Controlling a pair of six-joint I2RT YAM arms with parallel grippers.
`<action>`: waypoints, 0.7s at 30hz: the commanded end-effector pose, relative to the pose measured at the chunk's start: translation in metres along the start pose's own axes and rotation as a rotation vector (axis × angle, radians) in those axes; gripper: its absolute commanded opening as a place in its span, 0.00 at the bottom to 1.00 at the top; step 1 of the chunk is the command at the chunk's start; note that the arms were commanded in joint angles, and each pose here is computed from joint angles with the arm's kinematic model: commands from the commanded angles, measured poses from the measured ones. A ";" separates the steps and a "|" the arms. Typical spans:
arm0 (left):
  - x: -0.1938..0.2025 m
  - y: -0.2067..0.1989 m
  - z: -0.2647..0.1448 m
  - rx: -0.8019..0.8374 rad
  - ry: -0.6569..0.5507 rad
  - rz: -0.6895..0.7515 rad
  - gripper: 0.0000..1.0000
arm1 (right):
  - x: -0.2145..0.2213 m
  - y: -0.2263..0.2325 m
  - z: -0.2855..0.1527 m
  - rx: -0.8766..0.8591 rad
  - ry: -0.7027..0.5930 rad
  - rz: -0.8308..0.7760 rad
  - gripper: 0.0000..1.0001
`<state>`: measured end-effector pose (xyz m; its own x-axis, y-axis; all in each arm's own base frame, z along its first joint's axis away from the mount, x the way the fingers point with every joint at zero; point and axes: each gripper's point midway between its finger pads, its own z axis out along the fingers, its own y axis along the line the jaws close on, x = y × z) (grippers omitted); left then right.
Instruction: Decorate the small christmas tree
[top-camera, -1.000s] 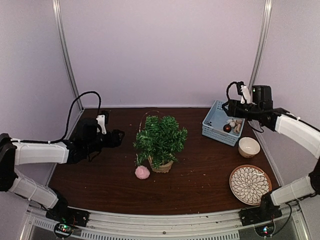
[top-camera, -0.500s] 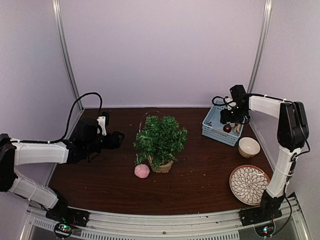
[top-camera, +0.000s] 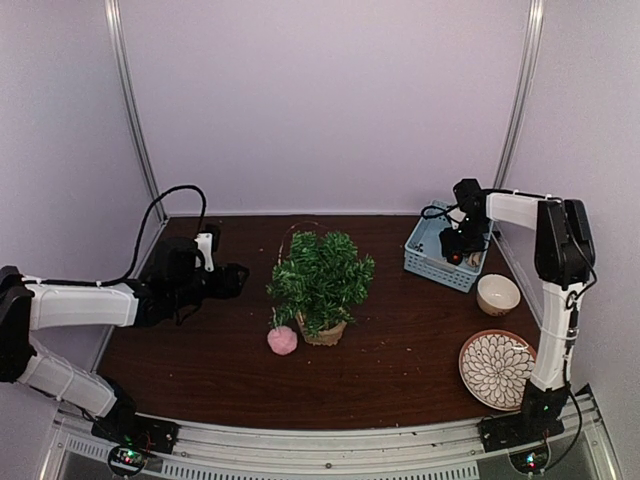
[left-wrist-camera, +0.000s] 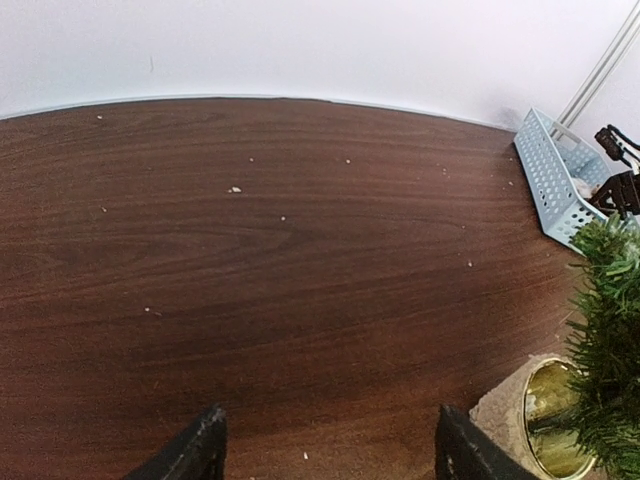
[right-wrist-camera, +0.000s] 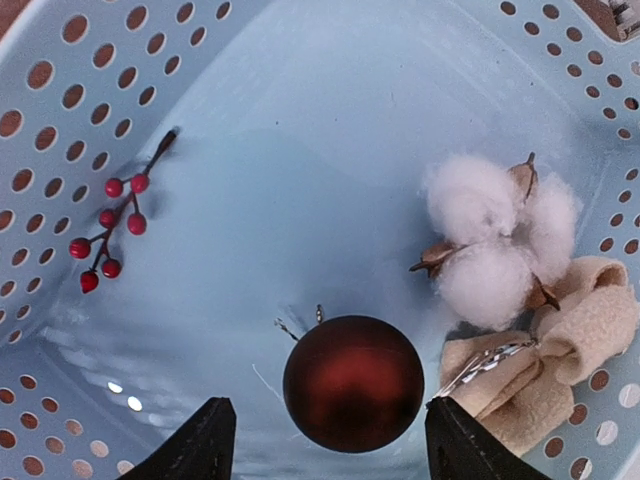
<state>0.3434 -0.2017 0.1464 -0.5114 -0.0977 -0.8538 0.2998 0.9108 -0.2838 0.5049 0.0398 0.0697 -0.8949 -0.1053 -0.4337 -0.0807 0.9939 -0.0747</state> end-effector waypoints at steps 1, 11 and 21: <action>-0.020 -0.002 0.002 -0.005 -0.046 0.014 0.71 | 0.001 -0.007 0.007 0.020 0.023 -0.004 0.68; -0.023 -0.002 -0.001 -0.006 -0.057 0.016 0.71 | 0.005 -0.008 0.023 0.006 0.046 0.008 0.63; -0.030 -0.002 -0.010 -0.009 -0.082 0.039 0.71 | -0.019 0.007 -0.032 -0.075 -0.110 0.021 0.44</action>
<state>0.3467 -0.2008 0.1547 -0.4893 -0.0924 -0.8672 0.3012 0.9153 -0.2674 0.5041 0.0403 0.0527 -0.9071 -0.0993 -0.4090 -0.0912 0.9951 -0.0394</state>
